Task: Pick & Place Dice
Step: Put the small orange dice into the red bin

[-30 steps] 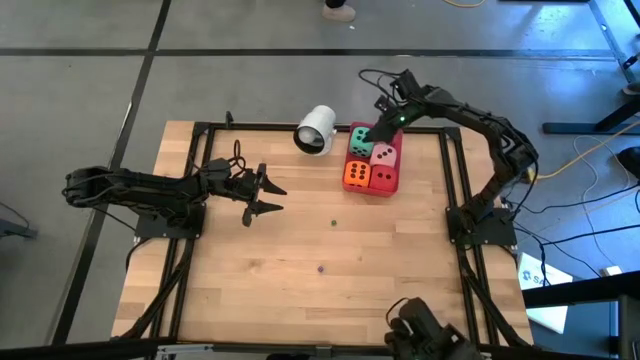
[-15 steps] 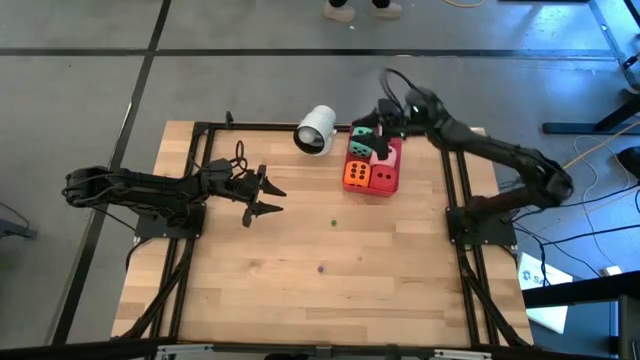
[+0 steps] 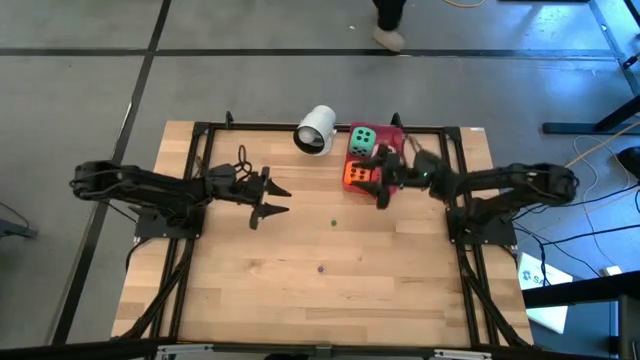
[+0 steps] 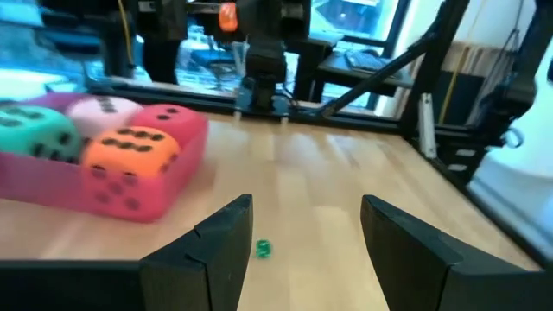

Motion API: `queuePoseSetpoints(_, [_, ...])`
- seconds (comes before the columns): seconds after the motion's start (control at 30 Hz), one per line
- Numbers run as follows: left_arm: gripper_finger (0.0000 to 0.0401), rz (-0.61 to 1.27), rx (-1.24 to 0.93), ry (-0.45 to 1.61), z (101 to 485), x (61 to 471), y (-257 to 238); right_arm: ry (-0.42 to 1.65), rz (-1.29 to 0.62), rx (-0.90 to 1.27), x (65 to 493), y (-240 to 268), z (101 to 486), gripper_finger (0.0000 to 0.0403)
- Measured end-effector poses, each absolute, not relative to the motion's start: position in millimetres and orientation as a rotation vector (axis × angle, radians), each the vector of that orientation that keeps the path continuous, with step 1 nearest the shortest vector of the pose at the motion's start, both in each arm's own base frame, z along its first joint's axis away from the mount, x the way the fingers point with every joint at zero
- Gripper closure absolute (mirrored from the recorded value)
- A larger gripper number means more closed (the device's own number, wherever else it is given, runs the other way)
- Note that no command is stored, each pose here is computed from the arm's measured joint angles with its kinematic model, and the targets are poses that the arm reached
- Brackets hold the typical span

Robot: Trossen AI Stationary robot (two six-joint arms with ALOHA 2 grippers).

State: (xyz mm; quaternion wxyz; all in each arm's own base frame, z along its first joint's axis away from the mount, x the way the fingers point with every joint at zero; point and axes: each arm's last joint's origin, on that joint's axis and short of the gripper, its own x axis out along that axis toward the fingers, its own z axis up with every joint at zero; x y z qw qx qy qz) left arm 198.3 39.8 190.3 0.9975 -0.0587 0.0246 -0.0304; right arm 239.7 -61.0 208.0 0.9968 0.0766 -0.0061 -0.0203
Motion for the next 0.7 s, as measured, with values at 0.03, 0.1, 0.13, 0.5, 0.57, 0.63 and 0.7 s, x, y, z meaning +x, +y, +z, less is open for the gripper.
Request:
queuePoseSetpoints(0.03, [0.0191, -0.068, -0.145, 0.053, 189.4, 202.6, 39.1, 0.001, -0.062, 0.103, 242.7, -55.5, 203.0, 0.0128])
queuePoseSetpoints(0.1, [0.0191, -0.072, -0.206, 0.066, 187.5, 212.2, 39.5, 0.051, -0.118, 0.006, 250.3, -44.6, 192.4, 0.0128])
queuePoseSetpoints(0.13, [0.0191, -0.072, -0.232, 0.073, 186.7, 217.7, 40.4, 0.076, -0.134, -0.034, 256.3, -40.1, 188.2, 0.0128])
queuePoseSetpoints(0.5, [0.0191, -0.118, -0.437, 0.085, 198.6, 267.1, 60.1, 0.188, -0.174, -0.356, 296.3, -1.0, 188.7, 0.0128])
queuePoseSetpoints(0.57, [0.0191, -0.170, -0.466, 0.069, 205.5, 272.3, 64.1, 0.210, -0.173, -0.394, 298.2, 4.1, 189.4, 0.0128])
queuePoseSetpoints(0.63, [0.0191, -0.214, -0.491, 0.048, 212.1, 277.7, 67.2, 0.214, -0.165, -0.427, 300.4, 8.8, 192.3, 0.0128])
queuePoseSetpoints(0.7, [0.0191, -0.250, -0.520, 0.040, 217.2, 282.2, 70.4, 0.219, -0.161, -0.458, 301.4, 13.2, 193.6, 0.0128])
